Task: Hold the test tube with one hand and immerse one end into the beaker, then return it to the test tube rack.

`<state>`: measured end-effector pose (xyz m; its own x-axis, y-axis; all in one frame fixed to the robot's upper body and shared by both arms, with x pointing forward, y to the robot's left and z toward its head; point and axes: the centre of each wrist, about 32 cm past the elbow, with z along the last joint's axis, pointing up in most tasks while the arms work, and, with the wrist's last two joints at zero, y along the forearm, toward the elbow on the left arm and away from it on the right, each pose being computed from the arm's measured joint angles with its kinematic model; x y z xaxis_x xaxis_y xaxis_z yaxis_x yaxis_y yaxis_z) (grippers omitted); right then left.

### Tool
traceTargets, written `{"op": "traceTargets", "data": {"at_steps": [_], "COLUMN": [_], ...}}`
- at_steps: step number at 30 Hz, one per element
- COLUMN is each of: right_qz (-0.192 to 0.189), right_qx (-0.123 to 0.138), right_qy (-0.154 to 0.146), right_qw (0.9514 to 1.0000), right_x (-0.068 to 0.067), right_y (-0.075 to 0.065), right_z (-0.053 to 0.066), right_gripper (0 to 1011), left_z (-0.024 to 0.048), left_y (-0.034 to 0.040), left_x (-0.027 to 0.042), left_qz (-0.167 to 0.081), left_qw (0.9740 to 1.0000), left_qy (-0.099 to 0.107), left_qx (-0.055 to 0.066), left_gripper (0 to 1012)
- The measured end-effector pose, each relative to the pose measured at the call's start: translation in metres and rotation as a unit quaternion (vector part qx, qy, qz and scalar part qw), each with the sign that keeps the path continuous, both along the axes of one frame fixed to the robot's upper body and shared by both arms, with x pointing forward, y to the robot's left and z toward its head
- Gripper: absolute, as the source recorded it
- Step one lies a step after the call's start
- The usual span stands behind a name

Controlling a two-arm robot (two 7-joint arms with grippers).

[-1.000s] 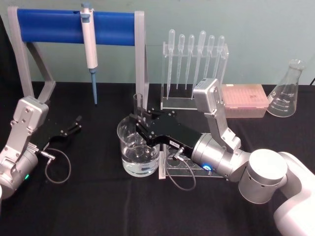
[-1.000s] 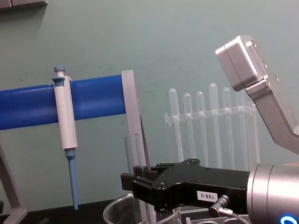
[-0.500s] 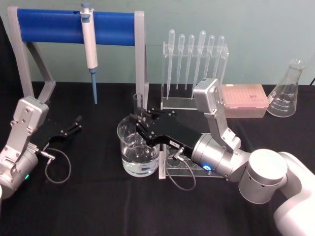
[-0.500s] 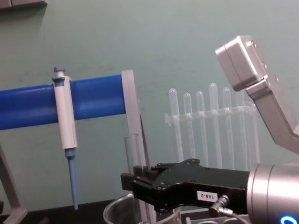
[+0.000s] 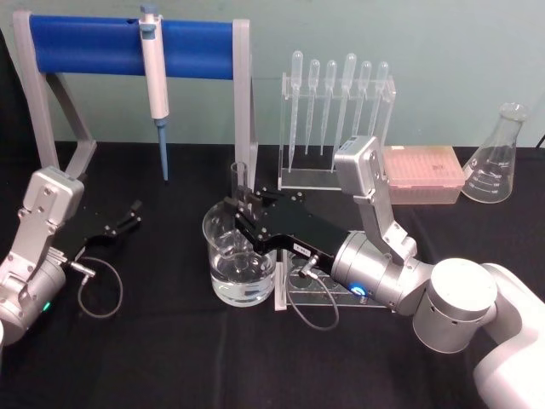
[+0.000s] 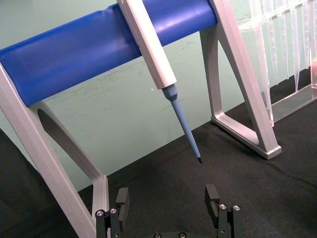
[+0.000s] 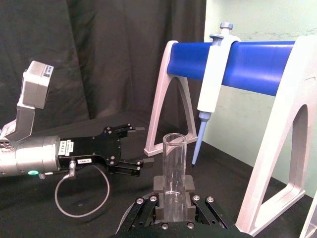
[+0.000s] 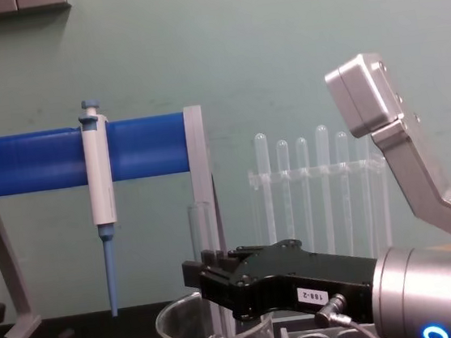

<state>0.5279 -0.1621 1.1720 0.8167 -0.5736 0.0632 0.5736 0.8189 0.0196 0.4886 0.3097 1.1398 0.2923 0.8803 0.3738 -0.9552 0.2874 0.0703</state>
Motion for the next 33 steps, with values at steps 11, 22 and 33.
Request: {"op": "traceTargets", "data": {"at_steps": [11, 22, 33], "right_qz": [-0.004, 0.015, -0.048], "right_qx": [0.020, 0.035, 0.000], "right_qy": [-0.030, -0.078, -0.095], "right_qw": [0.9993, 0.9962, 0.9944], "right_x": [-0.007, -0.017, -0.049], "right_y": [-0.001, -0.011, -0.046], "right_z": [0.020, 0.076, 0.106], "right_gripper": [226, 226, 226], "left_z": [0.0000, 0.0000, 0.0000], "left_y": [0.0000, 0.0000, 0.0000], "left_x": [0.0000, 0.0000, 0.0000], "left_qz": [0.000, 0.000, 0.000], "left_qw": [1.0000, 1.0000, 1.0000], "left_qy": [0.000, 0.000, 0.000], "left_qx": [0.000, 0.000, 0.000], "left_gripper": [1000, 1000, 1000]}}
